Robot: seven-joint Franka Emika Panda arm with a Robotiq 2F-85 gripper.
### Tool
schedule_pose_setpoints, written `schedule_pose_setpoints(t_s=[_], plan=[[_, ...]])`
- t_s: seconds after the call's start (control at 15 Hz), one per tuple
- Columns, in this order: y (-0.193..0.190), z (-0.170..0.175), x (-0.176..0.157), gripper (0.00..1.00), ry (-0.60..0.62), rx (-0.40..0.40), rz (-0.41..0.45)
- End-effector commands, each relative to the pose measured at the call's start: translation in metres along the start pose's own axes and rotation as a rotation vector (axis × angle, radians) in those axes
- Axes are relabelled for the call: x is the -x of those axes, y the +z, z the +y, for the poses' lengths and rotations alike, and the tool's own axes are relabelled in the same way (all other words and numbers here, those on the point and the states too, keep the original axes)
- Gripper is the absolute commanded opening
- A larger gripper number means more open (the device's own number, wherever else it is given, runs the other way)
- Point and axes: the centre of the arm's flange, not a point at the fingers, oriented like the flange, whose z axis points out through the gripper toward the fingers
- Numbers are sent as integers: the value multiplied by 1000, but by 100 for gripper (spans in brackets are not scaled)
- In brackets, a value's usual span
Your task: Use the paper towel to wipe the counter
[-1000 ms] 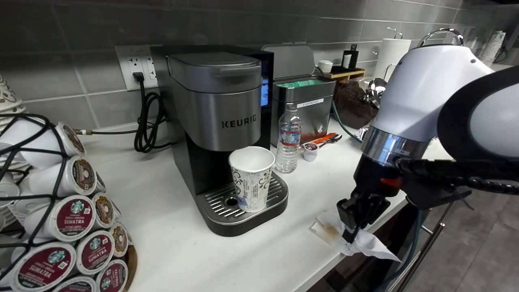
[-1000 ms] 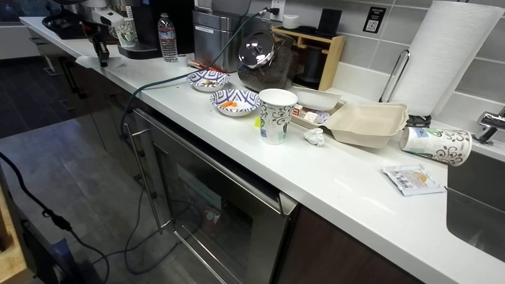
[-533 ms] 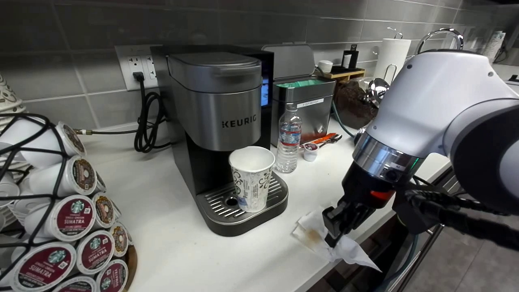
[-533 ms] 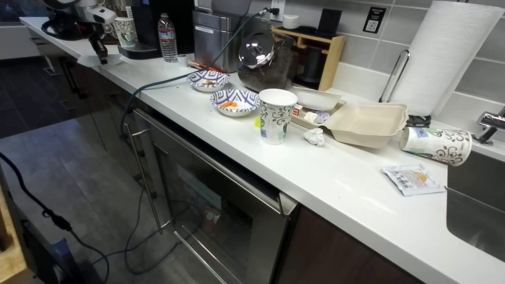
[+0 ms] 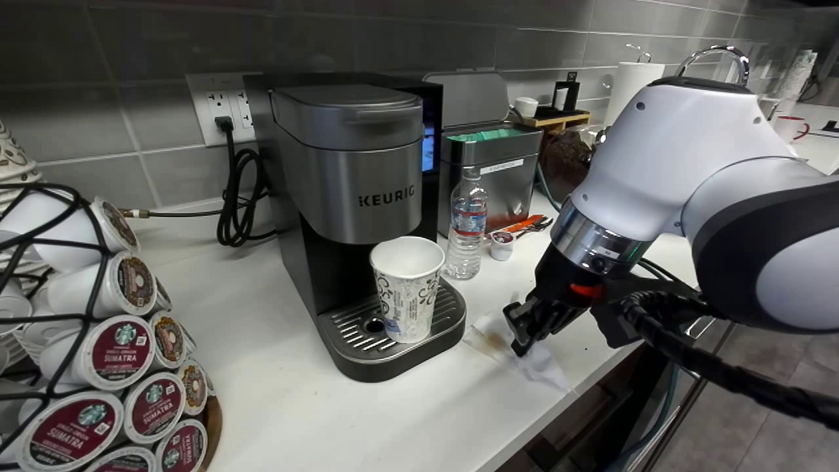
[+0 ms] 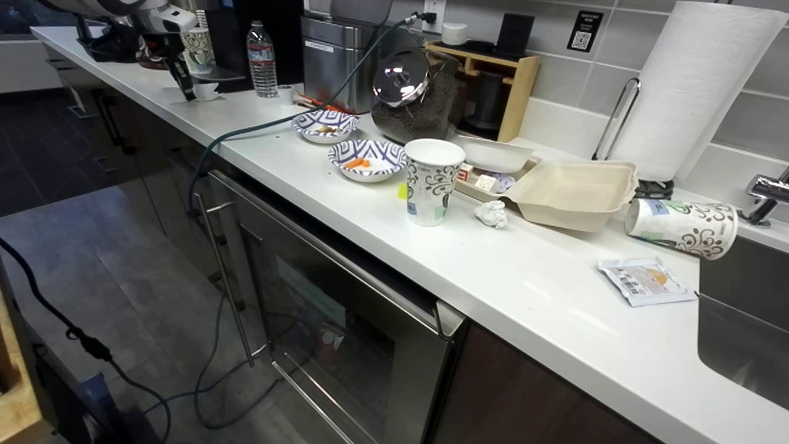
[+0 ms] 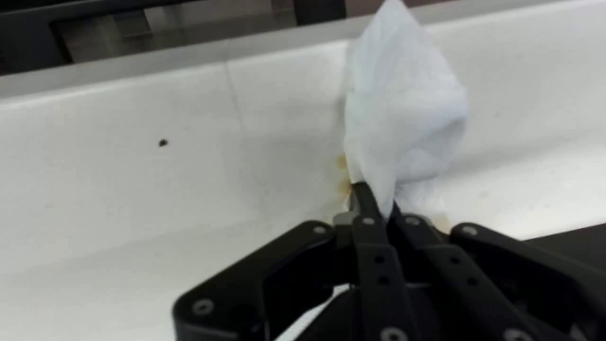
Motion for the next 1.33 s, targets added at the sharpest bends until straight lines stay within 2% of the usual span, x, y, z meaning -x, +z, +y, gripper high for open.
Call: schedule_pose_setpoints(t_s=[0.0,0.27,0.4,0.6,0.93,1.13,1.27], plan=[[16,38,-9,1,57,97,9],[12,80,-29,1,134,170,48],[7,83,-26,1,105,170,7],[-4,65,-10,1,6,96,-83],[-11,21,38,1,-175,-51,-207],[-9,-8,60,1,-234,-107,-242],[-4,-18,63,1,-215,-112,-234]])
